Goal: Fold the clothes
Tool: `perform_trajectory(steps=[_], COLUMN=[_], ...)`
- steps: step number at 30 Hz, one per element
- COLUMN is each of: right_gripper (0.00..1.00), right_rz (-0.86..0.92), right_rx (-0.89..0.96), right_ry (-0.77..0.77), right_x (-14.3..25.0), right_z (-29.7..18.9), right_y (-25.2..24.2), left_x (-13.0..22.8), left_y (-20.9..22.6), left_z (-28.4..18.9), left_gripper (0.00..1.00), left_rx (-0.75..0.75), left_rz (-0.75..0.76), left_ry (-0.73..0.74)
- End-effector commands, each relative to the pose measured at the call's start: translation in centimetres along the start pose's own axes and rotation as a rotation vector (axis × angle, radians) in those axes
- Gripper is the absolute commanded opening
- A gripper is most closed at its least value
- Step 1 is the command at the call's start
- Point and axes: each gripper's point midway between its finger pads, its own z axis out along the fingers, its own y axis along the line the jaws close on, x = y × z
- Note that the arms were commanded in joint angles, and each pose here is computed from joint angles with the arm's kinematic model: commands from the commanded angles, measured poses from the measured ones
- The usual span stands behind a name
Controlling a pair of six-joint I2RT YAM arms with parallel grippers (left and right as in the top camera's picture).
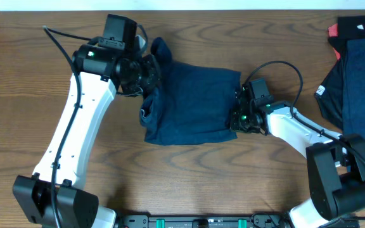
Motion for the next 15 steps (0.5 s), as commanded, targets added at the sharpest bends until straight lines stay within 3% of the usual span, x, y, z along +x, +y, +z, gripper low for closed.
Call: perform_trajectory(steps=[1,15], right_gripper=[0.21,0.2], right_rz=[0.029,0.036], right_rx=[-0.01,0.005], right_ry=[0.077,0.108], right_x=[1.6,2.2], right_z=[1.8,2.6], right_y=[-0.6,-1.1], left_x=[0.4,1.6], left_y=[-1.7,-6.4], left_z=[0.0,0.6], left_gripper=[0.06,0.06], left_rx=[0.047,0.164], left_rz=[0.018,0.123], left_ry=[0.012,0.008])
